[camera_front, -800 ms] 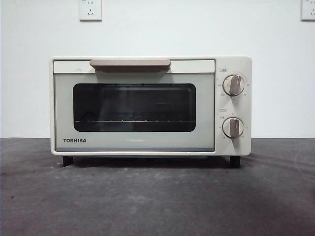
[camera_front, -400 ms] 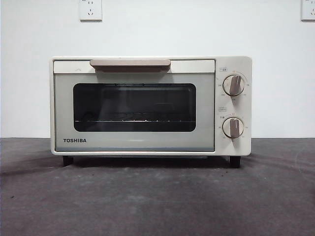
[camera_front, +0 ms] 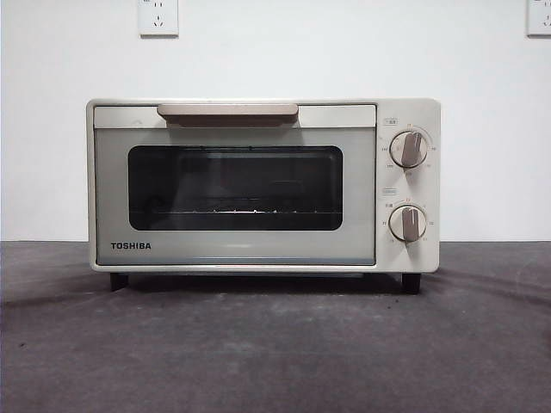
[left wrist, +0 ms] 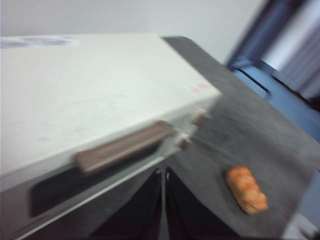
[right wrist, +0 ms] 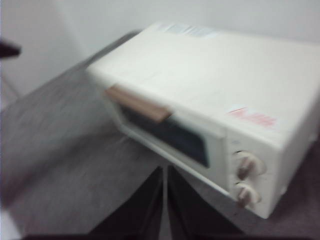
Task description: The left arm flap open the oven, the right arm pick bread and place it into oven, the left arm flap close the oven
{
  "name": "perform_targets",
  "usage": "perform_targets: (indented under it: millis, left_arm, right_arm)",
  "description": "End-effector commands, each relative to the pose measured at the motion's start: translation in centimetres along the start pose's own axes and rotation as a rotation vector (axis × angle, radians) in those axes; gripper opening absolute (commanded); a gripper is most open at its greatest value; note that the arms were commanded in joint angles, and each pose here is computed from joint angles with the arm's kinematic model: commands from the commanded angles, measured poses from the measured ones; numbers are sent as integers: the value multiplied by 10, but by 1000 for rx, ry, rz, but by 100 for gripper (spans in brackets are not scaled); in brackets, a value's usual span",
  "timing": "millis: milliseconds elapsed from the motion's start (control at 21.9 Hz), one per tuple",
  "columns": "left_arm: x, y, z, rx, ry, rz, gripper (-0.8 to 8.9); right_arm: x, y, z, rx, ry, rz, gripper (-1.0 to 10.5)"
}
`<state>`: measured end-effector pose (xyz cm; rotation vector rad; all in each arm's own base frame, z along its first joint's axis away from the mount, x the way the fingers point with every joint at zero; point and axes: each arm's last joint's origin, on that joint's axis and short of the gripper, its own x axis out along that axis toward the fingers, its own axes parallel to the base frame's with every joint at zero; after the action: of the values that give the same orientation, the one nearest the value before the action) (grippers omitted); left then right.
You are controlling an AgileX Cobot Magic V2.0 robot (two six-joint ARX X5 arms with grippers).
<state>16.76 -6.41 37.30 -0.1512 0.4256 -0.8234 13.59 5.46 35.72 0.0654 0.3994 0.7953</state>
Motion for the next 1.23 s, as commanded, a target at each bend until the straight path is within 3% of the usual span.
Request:
perform_targets:
  millis: [46,502,594,868,959,1233]
  left_arm:
    - [0,-5,6,57,-12,-31,20]
    - [1,-7,-1,24,50,-41,55]
    - [1,-7,-1,24,50,-42,133]
    - [1,-7,-1,21,53,-41,486]
    - [1,-7,-1,21,53,-42,534]
    - [1,-7,-2,15,56,-42,532]
  right_arm:
    - [-1,5,5,-73,-14,27,11]
    - [-1,6,3,-17,5,23,28]
    - [-1,6,3,10,5,15,126]
    - [-1,5,1,91,28,-4,501]
    - [-1,5,-1,112,38,-5,550]
    - [-2,5,-8,160,109,-17,558]
